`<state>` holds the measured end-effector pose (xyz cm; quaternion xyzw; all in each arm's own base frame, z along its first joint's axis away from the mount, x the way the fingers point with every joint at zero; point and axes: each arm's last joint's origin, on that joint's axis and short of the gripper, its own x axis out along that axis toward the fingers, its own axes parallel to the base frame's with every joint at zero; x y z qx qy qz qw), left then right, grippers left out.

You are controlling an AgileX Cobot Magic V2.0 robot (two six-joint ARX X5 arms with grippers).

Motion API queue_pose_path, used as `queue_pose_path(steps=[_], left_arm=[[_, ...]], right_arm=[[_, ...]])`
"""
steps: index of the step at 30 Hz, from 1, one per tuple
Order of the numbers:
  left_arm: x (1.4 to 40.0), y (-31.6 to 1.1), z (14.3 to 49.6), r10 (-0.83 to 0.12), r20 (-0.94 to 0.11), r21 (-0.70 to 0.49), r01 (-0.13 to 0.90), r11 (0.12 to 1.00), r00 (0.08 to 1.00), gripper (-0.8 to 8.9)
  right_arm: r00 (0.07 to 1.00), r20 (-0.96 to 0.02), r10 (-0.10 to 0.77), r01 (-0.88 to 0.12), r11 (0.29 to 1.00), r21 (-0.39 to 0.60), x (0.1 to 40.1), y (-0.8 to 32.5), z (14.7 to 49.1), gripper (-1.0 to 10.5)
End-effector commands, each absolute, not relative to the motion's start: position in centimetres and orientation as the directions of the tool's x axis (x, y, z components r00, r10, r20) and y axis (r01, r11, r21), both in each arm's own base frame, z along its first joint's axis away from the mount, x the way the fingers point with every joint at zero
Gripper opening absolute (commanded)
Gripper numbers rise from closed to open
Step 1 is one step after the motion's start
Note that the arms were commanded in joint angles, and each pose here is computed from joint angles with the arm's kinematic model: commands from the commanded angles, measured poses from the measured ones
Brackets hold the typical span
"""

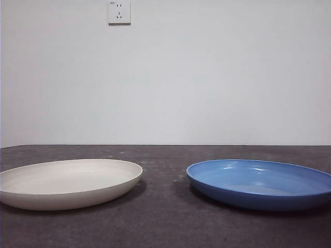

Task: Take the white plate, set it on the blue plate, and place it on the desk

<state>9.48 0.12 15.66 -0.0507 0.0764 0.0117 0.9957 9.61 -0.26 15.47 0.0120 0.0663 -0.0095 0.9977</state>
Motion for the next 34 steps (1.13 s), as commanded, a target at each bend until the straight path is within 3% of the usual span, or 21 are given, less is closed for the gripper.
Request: queue_pose_path(steps=[1,4,9,15,21,29,34], left_arm=[[9.6,0.1,15.2,0.02,-0.152,-0.175,-0.046,0.984,0.988,0.16],[9.6,0.1,15.2,0.015,-0.152,-0.198,-0.045,0.979,0.988,0.16],[9.4,0.0,16.6,-0.01,-0.118,-0.277,-0.024,0.961,0.993,0.16],[9.1,-0.3,20.7,-0.033,-0.041,-0.279,0.021,0.96,0.999,0.16],[9.4,-0.3,25.4,-0.043,-0.007,-0.3,0.039,0.953,0.999,0.16],[9.8,-0.8,31.8,-0.18,-0.027,-0.3,0.164,0.94,0.983,0.16],[10.0,-1.3,34.7,-0.278,-0.05,-0.307,0.25,0.918,0.959,0.16]], right_arm=[[0.991,-0.125,0.044,-0.027,0.99,0.138,9.6,-0.1,15.4,0.3],[0.988,-0.123,0.091,-0.066,0.978,0.198,9.6,0.1,15.5,0.1],[0.991,-0.092,0.092,-0.06,0.95,0.306,9.4,0.1,16.6,0.1],[0.997,-0.015,0.075,-0.065,0.928,0.368,8.9,0.1,19.9,0.1],[0.996,0.002,0.088,-0.081,0.907,0.413,8.9,0.1,23.8,0.1],[0.967,-0.07,0.244,-0.19,0.878,0.439,10.0,0.5,28.8,0.1],[0.915,-0.123,0.384,-0.288,0.836,0.466,10.9,1.0,31.6,0.1]])
